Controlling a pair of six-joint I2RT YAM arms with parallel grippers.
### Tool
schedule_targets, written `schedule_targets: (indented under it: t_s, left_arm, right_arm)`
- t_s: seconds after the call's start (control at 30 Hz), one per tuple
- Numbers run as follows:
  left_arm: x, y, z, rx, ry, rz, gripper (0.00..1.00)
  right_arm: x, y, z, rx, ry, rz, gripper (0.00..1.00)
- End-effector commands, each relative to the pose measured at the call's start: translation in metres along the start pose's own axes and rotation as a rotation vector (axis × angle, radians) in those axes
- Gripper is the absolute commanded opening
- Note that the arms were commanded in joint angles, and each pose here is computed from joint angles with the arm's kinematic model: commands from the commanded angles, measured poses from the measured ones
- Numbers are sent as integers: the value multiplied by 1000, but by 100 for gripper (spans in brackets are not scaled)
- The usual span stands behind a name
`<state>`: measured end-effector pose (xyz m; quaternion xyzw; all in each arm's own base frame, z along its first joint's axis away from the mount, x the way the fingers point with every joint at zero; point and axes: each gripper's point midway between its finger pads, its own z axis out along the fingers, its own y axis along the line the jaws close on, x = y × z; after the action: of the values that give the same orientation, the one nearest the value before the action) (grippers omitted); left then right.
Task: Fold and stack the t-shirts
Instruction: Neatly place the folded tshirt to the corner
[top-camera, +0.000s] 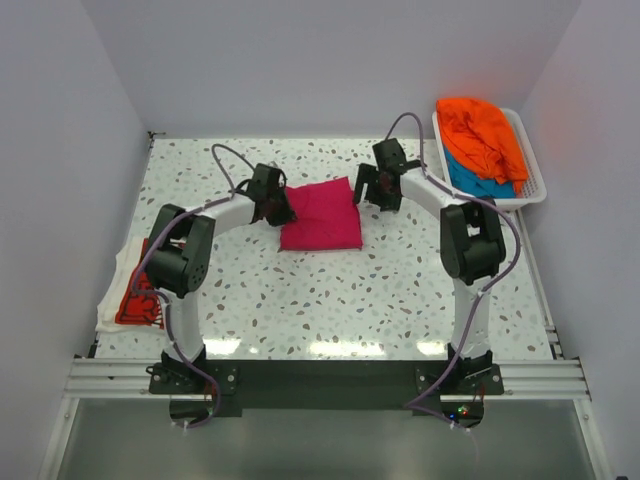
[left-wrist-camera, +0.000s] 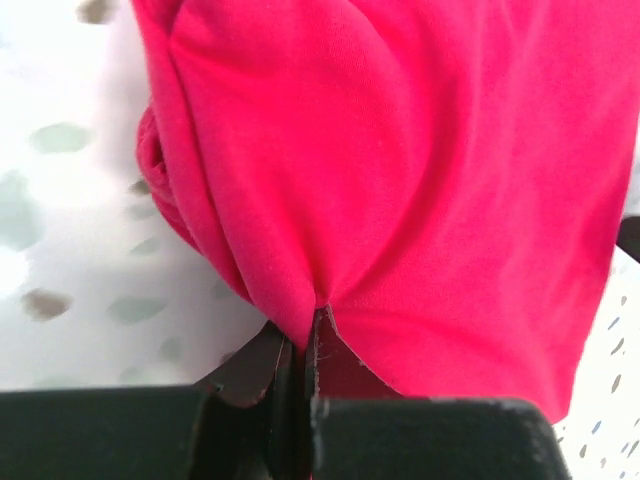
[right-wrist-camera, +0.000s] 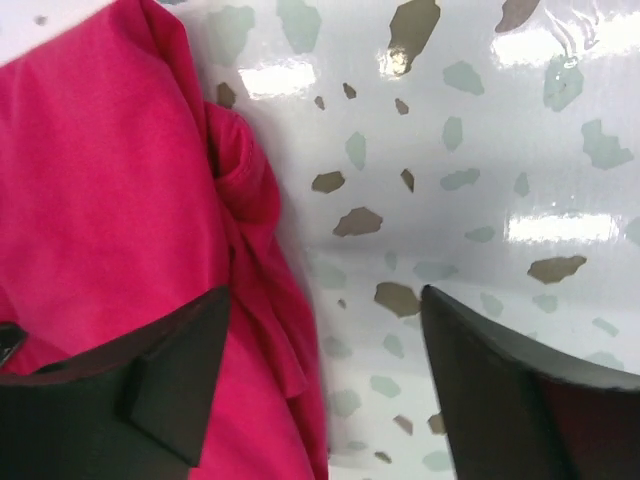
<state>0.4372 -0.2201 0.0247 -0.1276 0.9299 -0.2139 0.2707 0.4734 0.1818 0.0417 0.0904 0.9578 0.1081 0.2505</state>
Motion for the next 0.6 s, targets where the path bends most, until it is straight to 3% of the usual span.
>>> schedule_targets:
  t_s: [0.0,0.07,0.33,0.57]
  left_arm:
    - [-40,16,-41,-83,-103,-142,0]
    - [-68,29,-57,-118,-174,-197,0]
    - [-110,117,-99,-251,-262,-423,0]
    - [-126,169,-117,-296,-315,-538,0]
  right_arm:
    - [-29,34,-59,-98,-124,-27,84]
    - [-25,43,-71,-120,-140,-43,98]
    - [4,93,-94,-228,-138,-124,99]
    - [23,112,-106,-277,-142,-153,99]
